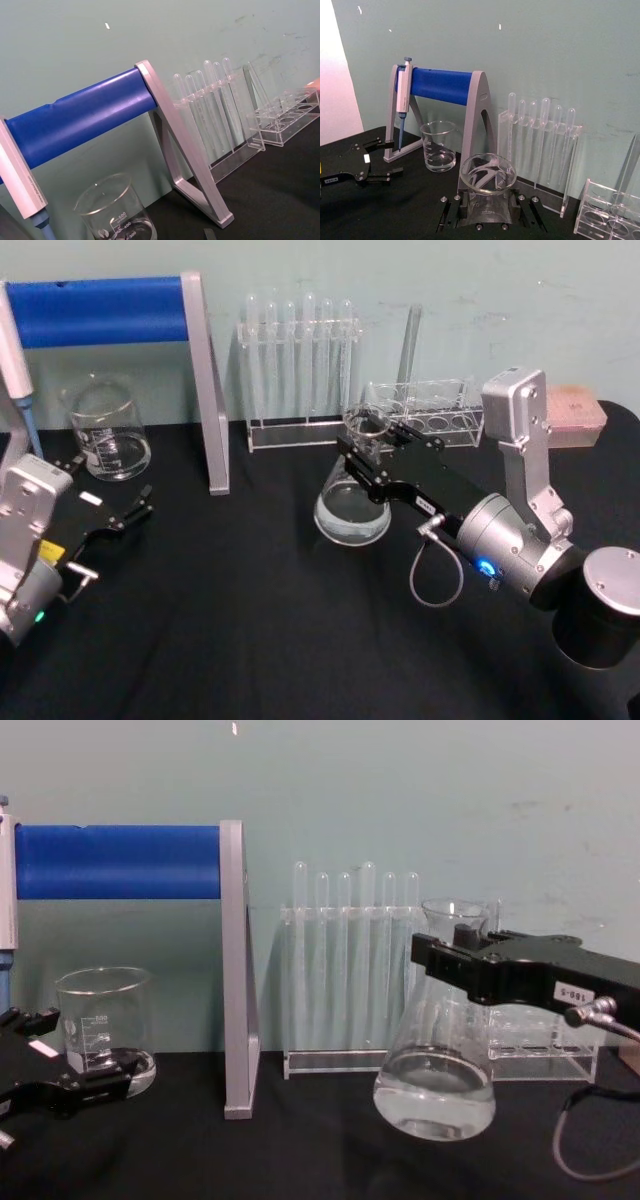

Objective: Grasp the erlenmeyer flask with one hand, shake it three times, then place it back.

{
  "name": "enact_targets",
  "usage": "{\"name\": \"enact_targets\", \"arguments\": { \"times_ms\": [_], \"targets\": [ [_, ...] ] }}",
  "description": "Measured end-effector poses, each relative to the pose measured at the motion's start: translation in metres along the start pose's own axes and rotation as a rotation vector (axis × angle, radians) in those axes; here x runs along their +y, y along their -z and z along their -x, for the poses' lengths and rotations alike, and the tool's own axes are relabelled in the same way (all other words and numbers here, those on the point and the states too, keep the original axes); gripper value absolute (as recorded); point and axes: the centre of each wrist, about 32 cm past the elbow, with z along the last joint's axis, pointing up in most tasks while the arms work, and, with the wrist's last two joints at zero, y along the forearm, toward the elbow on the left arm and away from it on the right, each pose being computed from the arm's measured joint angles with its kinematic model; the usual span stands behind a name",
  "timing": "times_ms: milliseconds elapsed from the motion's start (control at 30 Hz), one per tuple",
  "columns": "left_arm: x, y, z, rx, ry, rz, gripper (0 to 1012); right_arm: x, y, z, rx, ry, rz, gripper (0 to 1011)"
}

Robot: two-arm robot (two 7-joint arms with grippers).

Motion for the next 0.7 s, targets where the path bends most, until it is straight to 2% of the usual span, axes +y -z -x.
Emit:
{"name": "enact_targets", "arguments": {
  "times_ms": [300, 700],
  "targets": [
    [0.0, 0.0, 0.0, 0.0, 0.0, 0.0, 1001, 0.0, 0.001, 0.0, 0.001, 0.0, 0.003, 453],
    [0.0, 0.0, 0.0, 0.0, 0.0, 0.0, 1001, 0.001, 0.012, 0.002, 0.011, -0.015, 0.025, 453]
  ]
}}
